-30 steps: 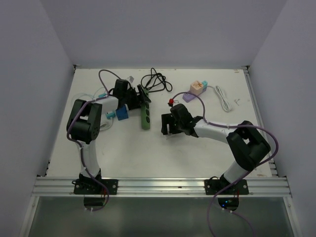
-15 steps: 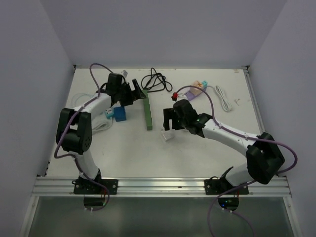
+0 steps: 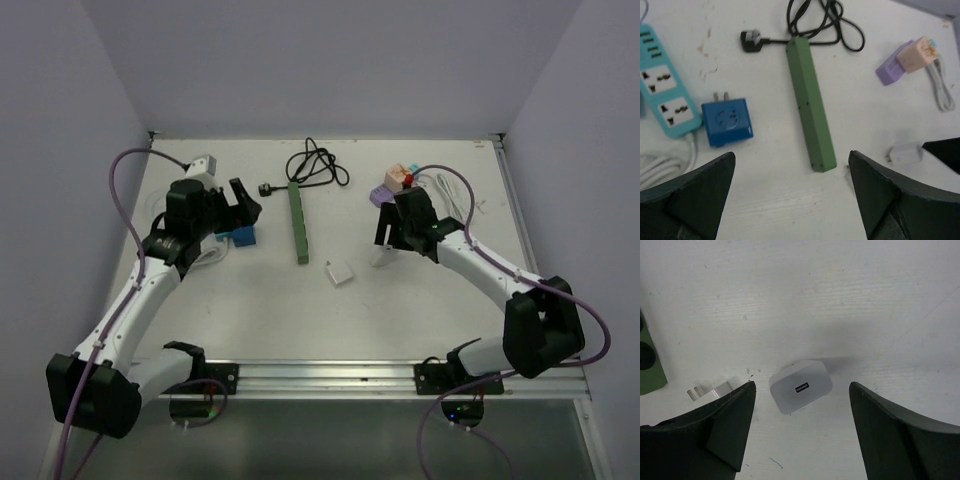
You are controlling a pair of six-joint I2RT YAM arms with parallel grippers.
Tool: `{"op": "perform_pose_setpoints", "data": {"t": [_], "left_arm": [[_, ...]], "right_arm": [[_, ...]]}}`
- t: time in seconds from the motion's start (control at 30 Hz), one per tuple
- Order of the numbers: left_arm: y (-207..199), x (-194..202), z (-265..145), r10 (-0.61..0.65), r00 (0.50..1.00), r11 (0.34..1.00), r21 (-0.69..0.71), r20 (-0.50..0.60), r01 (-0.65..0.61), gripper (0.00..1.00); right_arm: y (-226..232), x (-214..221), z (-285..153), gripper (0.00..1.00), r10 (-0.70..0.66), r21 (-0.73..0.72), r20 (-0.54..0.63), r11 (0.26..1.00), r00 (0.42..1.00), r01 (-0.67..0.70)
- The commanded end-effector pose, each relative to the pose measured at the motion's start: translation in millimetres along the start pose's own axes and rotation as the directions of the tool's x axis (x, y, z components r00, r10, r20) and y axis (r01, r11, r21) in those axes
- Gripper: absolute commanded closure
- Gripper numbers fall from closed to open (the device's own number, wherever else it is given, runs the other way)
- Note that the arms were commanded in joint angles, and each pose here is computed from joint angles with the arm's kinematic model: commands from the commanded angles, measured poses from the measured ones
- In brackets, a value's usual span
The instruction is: Pull the plug off the socket
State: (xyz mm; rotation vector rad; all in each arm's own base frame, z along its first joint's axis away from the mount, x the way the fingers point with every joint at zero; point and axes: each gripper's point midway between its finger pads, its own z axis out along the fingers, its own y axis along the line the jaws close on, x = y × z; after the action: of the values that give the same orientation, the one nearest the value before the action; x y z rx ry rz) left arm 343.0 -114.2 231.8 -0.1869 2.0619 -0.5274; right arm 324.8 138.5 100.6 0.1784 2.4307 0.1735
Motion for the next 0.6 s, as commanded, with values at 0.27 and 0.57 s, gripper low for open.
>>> {"op": "perform_pose_setpoints", "data": {"t": [0.27, 0.57], "left_arm": [[58.7, 76.7, -22.8, 0.080, 0.995, 0.989, -0.118, -0.058, -0.087, 0.02], [50.9, 67.2, -32.8, 0.129, 0.991, 0.988, -0.086, -0.036, -0.132, 0.02]], "right_arm": [[8.4, 33.3, 33.3, 0.21, 0.044, -0.089, -0.136, 0.994, 0.990, -0.057], [18.0, 36.2, 39.6, 0.55, 0.009, -0.154, -0.123, 0.988, 0.992, -0.028]]}}
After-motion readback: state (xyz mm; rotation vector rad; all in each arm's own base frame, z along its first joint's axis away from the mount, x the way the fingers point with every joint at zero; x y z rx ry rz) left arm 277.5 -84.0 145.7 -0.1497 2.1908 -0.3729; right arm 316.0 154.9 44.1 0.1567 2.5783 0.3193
